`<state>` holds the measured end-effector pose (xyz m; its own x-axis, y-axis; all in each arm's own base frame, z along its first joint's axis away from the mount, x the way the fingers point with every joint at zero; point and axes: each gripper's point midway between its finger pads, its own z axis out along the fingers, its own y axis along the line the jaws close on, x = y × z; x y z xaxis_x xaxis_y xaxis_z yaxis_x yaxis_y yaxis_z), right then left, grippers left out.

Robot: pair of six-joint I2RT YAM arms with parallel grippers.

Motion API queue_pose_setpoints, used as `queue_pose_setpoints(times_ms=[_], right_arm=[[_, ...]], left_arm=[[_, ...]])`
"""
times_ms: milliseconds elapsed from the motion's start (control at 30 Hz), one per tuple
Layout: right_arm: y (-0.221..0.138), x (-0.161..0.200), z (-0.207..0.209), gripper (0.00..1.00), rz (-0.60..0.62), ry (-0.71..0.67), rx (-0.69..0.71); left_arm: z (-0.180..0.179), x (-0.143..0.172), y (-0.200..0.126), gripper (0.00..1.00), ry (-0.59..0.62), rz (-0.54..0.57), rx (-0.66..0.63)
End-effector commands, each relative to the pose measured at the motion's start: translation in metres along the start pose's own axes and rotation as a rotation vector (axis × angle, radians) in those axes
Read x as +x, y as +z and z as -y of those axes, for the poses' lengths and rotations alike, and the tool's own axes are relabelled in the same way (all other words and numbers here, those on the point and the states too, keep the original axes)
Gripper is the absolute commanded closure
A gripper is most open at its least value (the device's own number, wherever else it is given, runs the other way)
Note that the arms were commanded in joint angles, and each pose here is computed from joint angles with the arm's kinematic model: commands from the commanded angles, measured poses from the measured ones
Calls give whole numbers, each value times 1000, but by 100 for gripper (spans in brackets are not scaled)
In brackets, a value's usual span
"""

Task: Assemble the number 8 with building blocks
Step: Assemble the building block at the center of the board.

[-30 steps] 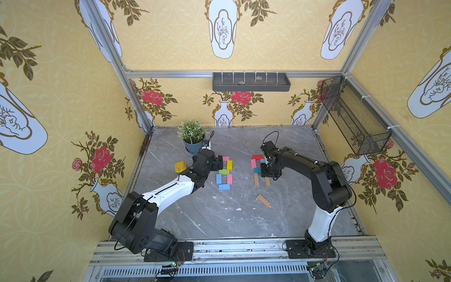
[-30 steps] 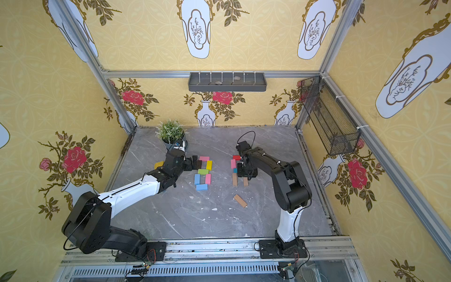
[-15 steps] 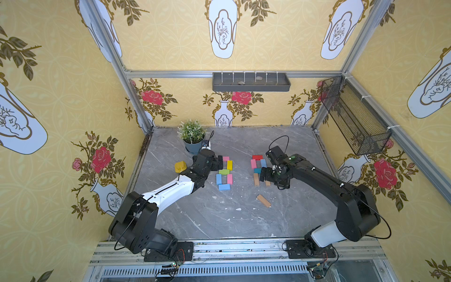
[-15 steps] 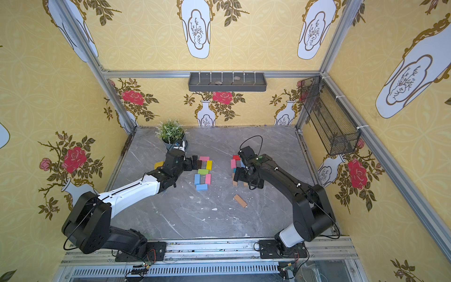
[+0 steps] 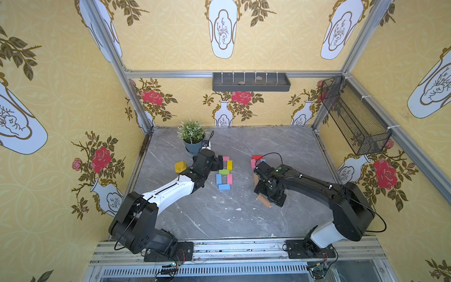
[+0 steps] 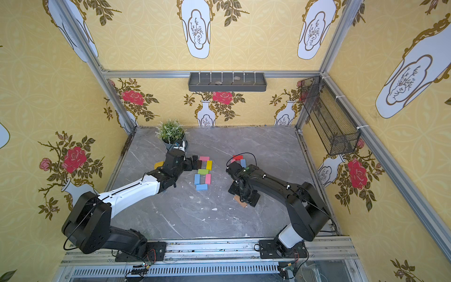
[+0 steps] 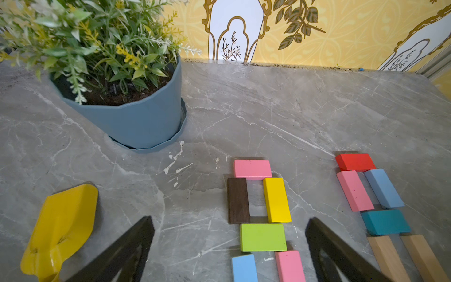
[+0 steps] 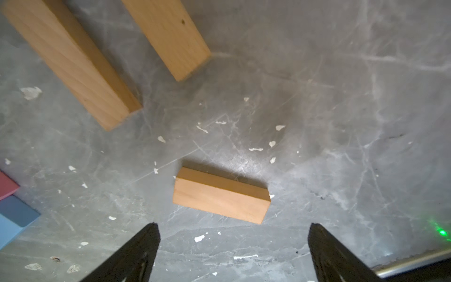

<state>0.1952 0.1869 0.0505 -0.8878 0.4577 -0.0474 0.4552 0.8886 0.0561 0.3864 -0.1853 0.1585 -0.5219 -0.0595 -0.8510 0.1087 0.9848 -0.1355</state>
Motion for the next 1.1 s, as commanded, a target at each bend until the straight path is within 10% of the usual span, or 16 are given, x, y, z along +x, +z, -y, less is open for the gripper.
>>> queue_pose_setpoints(times_ms=[0,1067], right_arm=[[7,6,-6,2,-15,66,-19],[39,8,-11,12,-61,75,-40]], left_arm=[[0,1,1,0,5,-3,3],[0,2,3,0,14,-8,-3]])
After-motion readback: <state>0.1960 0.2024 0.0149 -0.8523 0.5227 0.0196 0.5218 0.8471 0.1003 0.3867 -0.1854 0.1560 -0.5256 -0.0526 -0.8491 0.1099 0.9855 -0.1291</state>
